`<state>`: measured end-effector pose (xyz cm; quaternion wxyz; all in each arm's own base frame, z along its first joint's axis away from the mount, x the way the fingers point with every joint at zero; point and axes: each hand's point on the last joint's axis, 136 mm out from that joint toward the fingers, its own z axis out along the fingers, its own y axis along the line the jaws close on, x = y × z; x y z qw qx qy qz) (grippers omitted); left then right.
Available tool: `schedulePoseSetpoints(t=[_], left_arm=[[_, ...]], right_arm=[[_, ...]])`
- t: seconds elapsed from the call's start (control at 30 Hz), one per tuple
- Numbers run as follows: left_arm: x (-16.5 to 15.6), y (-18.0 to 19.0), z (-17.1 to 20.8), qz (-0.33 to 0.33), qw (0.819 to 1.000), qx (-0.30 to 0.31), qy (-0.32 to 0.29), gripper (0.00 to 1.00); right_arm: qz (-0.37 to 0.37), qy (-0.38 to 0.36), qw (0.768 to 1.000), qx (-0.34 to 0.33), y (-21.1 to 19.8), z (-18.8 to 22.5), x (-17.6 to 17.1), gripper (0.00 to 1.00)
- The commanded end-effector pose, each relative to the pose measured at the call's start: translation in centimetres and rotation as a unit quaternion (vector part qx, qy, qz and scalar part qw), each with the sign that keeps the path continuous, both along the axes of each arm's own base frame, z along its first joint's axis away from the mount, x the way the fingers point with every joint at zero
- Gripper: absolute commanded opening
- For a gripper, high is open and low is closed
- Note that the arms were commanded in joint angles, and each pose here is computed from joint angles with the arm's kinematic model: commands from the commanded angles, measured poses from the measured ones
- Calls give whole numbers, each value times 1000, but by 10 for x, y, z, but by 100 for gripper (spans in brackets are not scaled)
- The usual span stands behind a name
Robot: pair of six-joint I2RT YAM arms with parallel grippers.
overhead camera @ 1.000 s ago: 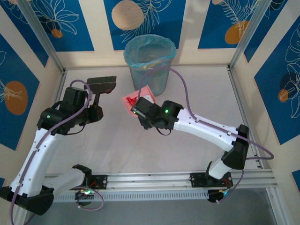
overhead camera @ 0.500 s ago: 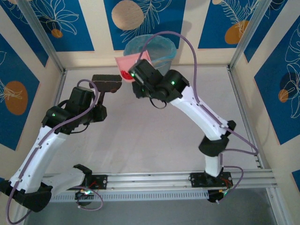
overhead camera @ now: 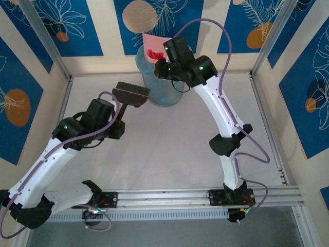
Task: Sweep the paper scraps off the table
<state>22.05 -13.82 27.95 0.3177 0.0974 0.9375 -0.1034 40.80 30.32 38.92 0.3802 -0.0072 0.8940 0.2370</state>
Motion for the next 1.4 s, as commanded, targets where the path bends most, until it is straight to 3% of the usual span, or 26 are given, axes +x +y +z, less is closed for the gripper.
schedulePoseSetpoints(t=[0.0,0.3,0.47,0.6,0.7,0.83,0.9,1.1,1.27,1.37], left_arm=[[2,-4,13,-19,999,17,-33,0],[5,-17,20,-63,994,67,-65,0],[3,-19,14,-69,993,69,-60,0],[6,-24,17,-79,991,84,-70,0],[4,-24,20,-83,989,91,-77,0],[3,-24,19,-86,989,92,-77,0],[4,-24,21,-86,989,93,-81,0],[3,-22,21,-87,988,96,-85,0],[2,-22,19,-90,988,98,-83,0],[3,-23,20,-91,987,98,-86,0]], right_arm=[[33,18,996,86,20,14,3,0],[51,148,964,217,23,-2,17,0],[49,170,943,282,27,8,31,0],[60,230,897,372,37,18,44,0],[65,228,878,415,43,36,52,0],[26,280,841,463,45,37,61,0],[2,315,818,482,45,34,64,0],[-34,312,800,512,40,48,69,0],[-83,358,762,533,39,44,67,0],[-76,334,764,547,38,55,73,0]])
